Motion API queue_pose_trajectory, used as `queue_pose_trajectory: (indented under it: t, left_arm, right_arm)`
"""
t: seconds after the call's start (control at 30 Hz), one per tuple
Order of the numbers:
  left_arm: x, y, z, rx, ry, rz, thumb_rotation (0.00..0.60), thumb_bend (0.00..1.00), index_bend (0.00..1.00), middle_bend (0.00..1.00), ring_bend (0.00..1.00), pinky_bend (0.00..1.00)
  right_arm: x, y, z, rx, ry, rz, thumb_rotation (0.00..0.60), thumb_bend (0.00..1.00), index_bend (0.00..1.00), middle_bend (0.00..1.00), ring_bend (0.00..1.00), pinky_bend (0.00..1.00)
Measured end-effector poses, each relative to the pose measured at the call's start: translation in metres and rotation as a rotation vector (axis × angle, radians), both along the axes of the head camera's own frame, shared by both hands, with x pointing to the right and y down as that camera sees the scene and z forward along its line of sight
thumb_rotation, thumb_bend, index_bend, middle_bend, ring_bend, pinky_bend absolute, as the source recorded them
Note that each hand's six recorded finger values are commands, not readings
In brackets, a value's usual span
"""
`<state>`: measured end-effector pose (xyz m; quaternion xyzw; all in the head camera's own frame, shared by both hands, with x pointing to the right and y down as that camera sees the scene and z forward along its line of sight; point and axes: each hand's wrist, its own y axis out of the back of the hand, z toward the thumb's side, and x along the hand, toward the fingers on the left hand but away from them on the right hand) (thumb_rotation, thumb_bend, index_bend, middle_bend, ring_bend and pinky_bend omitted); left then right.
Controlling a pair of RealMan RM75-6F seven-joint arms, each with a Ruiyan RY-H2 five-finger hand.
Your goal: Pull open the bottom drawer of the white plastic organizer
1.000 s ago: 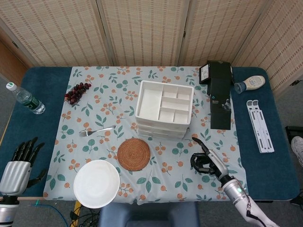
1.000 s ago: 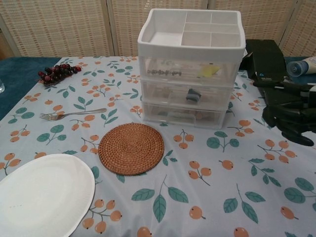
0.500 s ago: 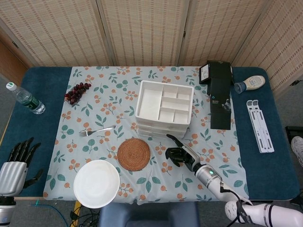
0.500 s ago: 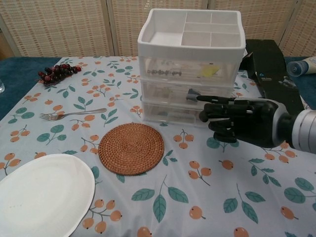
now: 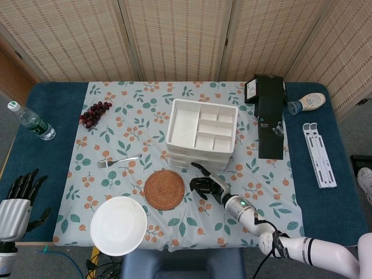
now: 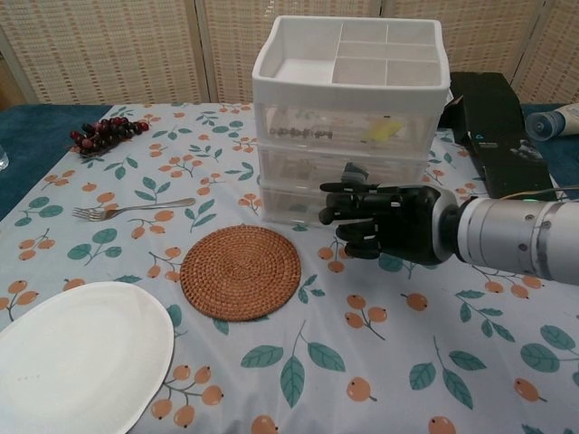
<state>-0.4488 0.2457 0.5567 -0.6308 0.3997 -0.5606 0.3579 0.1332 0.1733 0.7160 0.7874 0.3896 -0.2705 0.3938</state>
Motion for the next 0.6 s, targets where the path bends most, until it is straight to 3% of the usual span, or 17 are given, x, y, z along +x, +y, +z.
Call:
queue_pose_trajectory:
  t: [0.6]
  left_arm:
    - [-0.001,0.001,0.001,-0.005,-0.006,-0.003,0.600,0.29,0.11,0.00,0.02,0.06]
  right_arm:
    - [-0.015,-0.006,0.009,0.028,0.022,-0.025,0.600,0.57,0.00,0.64,0.80,0.85]
